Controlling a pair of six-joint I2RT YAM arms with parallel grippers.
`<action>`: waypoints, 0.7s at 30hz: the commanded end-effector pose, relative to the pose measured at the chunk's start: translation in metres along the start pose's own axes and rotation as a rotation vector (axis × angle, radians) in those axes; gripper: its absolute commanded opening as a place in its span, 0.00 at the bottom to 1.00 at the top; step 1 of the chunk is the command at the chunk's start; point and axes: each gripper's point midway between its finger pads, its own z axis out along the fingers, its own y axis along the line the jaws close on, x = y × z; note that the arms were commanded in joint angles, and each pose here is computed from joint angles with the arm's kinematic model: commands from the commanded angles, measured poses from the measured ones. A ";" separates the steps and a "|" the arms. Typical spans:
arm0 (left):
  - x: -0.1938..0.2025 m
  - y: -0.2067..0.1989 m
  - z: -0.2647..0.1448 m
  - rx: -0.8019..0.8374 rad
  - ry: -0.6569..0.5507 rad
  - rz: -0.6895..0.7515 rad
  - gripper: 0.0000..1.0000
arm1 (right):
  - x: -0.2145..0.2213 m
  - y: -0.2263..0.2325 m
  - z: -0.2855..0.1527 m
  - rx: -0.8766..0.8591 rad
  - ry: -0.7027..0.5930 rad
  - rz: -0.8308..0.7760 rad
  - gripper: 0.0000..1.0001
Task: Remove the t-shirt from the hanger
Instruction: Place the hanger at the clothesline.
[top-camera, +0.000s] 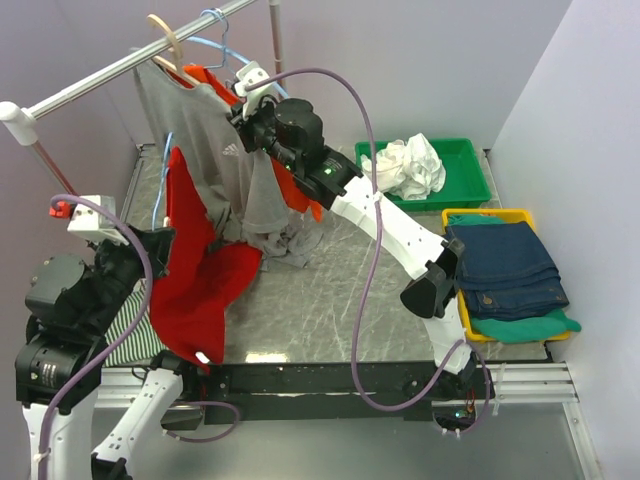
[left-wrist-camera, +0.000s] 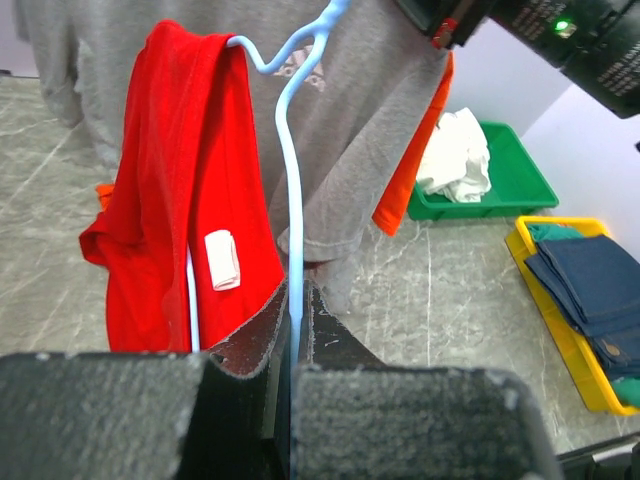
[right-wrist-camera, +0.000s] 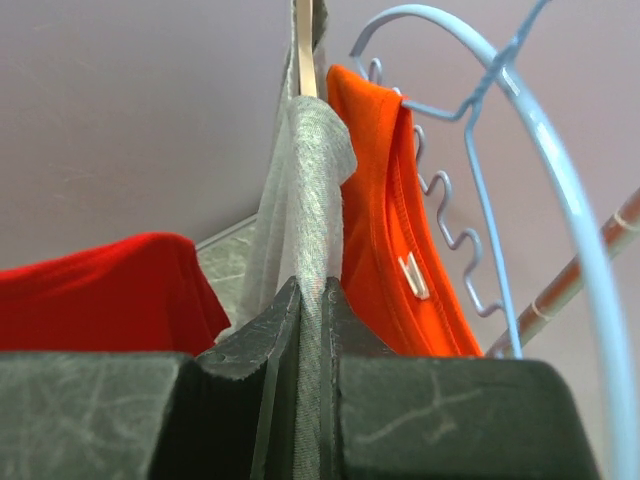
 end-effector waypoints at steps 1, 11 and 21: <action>-0.013 -0.017 0.006 0.098 -0.050 0.036 0.01 | -0.040 -0.010 -0.012 0.025 -0.107 0.029 0.00; -0.003 -0.033 0.006 0.202 0.004 0.078 0.01 | -0.024 -0.018 -0.026 0.039 -0.045 0.017 0.76; -0.002 -0.056 -0.003 0.335 0.008 0.083 0.01 | -0.029 -0.048 -0.161 0.197 -0.104 0.117 1.00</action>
